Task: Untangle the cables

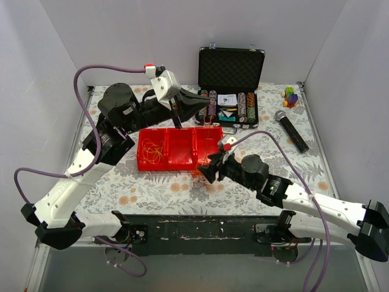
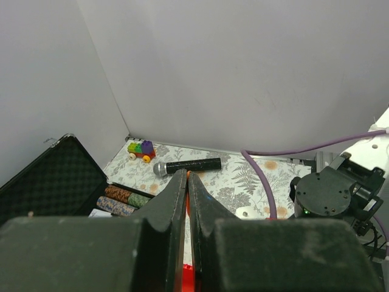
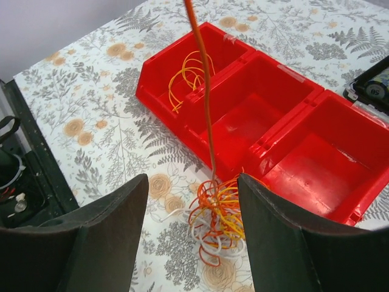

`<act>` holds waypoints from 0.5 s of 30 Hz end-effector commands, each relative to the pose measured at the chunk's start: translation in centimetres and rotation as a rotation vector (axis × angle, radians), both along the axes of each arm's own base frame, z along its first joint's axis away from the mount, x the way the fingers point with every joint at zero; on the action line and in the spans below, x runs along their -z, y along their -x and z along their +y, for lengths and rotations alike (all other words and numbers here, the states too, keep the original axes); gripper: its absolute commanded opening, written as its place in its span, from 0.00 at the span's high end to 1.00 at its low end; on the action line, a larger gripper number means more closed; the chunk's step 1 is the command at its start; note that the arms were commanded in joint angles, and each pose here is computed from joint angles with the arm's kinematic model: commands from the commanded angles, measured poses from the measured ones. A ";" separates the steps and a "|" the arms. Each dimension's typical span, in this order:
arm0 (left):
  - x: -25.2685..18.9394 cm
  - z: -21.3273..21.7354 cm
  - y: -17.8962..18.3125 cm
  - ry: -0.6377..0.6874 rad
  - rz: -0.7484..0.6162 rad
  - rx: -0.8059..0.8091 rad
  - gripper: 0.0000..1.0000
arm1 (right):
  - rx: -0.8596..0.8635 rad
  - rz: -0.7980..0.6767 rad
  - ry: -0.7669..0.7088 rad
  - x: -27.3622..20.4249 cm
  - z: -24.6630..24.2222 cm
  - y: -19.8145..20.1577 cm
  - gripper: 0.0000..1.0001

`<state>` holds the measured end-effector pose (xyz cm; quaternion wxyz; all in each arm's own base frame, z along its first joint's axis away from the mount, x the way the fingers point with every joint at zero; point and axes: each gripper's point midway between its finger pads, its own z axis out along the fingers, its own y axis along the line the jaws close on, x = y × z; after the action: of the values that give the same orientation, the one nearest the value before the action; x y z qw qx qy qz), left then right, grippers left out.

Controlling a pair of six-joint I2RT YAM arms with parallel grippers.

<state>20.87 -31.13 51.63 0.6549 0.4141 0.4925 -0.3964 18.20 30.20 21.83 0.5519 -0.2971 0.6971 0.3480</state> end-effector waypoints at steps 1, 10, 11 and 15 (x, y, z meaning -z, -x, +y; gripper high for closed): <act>-2.9 0.7 1.2 0.060 -0.034 0.021 1.00 | 0.052 -0.101 -0.077 -2.8 1.3 -2.0 0.32; -6.7 1.7 1.8 0.117 -0.105 0.001 1.00 | -0.029 0.015 0.016 3.4 3.8 -1.5 0.52; -7.3 1.9 1.9 0.125 -0.118 -0.001 1.00 | -0.035 0.032 0.027 4.2 3.8 -1.3 0.55; -9.6 2.7 2.2 0.155 -0.177 -0.023 1.00 | -0.054 0.107 0.065 7.1 3.6 -0.4 0.61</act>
<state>19.76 -30.14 56.80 0.6850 0.4035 0.4543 -0.4020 19.66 33.52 16.37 0.5174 -0.3156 0.7217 0.3344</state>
